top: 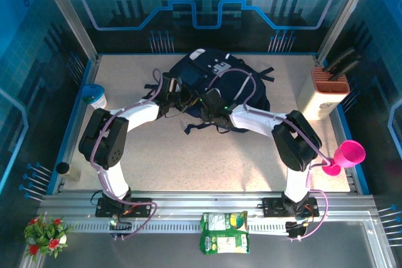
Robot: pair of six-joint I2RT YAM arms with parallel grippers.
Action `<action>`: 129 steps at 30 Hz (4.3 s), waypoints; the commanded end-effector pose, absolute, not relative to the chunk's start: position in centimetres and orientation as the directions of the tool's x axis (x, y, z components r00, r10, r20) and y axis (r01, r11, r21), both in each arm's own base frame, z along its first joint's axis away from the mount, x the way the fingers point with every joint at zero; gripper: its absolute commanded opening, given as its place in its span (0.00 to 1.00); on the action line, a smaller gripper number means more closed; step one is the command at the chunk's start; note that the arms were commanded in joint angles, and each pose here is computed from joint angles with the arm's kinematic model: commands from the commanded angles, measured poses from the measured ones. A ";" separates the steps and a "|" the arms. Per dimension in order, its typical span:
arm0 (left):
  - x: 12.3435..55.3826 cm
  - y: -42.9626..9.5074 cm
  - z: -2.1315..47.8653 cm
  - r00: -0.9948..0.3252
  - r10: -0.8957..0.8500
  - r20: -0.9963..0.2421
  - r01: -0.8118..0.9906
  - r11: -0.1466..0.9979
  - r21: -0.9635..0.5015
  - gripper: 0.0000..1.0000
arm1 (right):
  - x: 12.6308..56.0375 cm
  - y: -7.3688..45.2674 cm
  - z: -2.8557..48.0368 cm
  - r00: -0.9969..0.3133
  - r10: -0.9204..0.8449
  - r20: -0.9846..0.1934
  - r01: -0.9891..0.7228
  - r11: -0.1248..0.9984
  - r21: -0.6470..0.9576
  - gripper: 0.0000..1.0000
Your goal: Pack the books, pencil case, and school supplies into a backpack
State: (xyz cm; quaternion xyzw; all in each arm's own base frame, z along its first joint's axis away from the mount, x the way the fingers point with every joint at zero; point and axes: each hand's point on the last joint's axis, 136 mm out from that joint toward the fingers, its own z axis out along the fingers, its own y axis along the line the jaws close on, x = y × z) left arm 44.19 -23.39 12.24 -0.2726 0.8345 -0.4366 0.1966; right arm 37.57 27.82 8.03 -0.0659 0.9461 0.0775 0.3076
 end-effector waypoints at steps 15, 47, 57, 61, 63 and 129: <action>44.7 -22.6 15.5 -0.784 -0.610 -0.112 -0.213 0.436 -0.875 0.00 | 33.5 25.7 8.1 -0.853 -0.082 -0.516 -0.205 0.961 0.186 0.35; 44.0 -23.1 16.3 -0.791 -0.604 -0.096 -0.206 0.411 -0.888 0.00 | 34.2 26.9 8.5 -0.844 0.074 -0.531 -0.073 0.965 0.251 0.37; 43.4 -24.1 16.3 -0.802 -0.591 -0.085 -0.201 0.401 -0.894 0.00 | 36.5 27.9 8.7 -0.809 0.132 -0.573 -0.051 0.955 0.292 0.34; 43.0 -24.4 16.1 -0.805 -0.589 -0.075 -0.204 0.393 -0.897 0.00 | 37.5 27.7 8.8 -0.786 0.182 -0.591 -0.019 0.948 0.318 0.35; 42.7 -24.5 15.9 -0.805 -0.590 -0.070 -0.208 0.391 -0.897 0.00 | 37.9 27.4 8.6 -0.783 0.199 -0.589 0.005 0.949 0.315 0.35; 47.7 -18.6 13.4 -0.752 -0.644 -0.144 -0.256 0.485 -0.836 0.00 | 35.9 14.1 8.8 -0.795 0.000 -0.607 0.034 0.998 -0.044 0.02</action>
